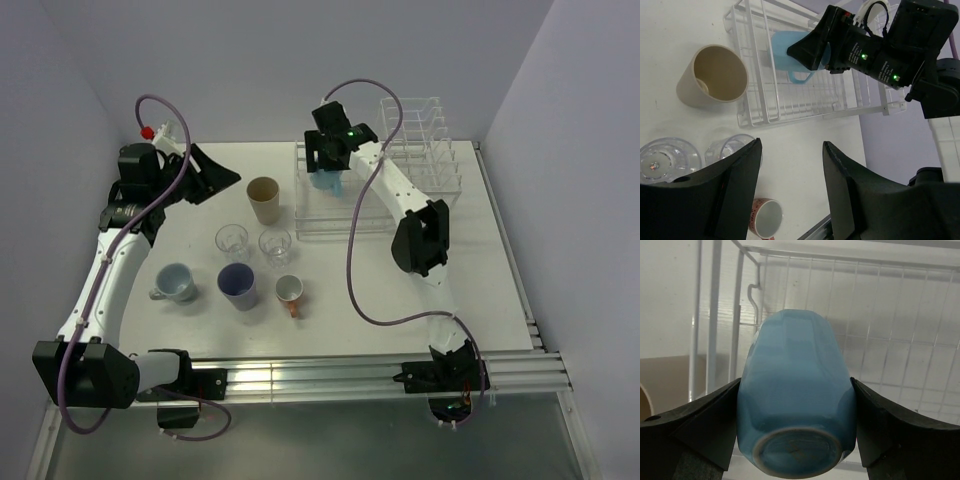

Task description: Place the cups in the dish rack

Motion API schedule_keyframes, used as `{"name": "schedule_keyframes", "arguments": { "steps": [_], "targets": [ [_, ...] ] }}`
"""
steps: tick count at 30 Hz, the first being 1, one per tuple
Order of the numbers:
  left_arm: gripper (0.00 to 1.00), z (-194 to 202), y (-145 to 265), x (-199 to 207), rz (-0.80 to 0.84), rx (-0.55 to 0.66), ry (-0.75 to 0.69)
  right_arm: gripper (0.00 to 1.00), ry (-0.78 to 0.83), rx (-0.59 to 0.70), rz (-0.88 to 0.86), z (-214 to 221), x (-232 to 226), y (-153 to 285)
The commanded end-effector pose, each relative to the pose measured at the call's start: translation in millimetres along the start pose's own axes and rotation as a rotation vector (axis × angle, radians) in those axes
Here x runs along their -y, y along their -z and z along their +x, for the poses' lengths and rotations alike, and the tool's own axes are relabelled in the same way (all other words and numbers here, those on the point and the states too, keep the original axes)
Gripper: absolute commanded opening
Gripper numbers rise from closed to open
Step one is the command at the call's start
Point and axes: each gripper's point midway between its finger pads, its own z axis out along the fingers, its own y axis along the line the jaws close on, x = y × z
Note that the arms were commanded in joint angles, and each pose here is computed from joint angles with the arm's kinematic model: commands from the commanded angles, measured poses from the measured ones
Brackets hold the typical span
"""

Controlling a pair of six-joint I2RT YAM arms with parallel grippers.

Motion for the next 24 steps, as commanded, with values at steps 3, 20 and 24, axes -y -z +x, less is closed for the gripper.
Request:
{"name": "schedule_keyframes", "arguments": {
  "steps": [3, 20, 24],
  "targets": [
    [0.58, 0.3, 4.8, 1.6, 0.01, 0.014, -0.059, 0.0, -0.025, 0.195, -0.04, -63.7, 0.9, 34.6],
    [0.57, 7.6, -4.9, -9.3, 0.0, -0.028, -0.065, 0.0, 0.003, 0.172, -0.034, -50.1, -3.4, -9.7],
    [0.57, 9.4, -6.3, -11.5, -0.002, -0.033, -0.062, 0.0, 0.006, 0.158, -0.031, -44.2, -3.2, -16.1]
  ]
}}
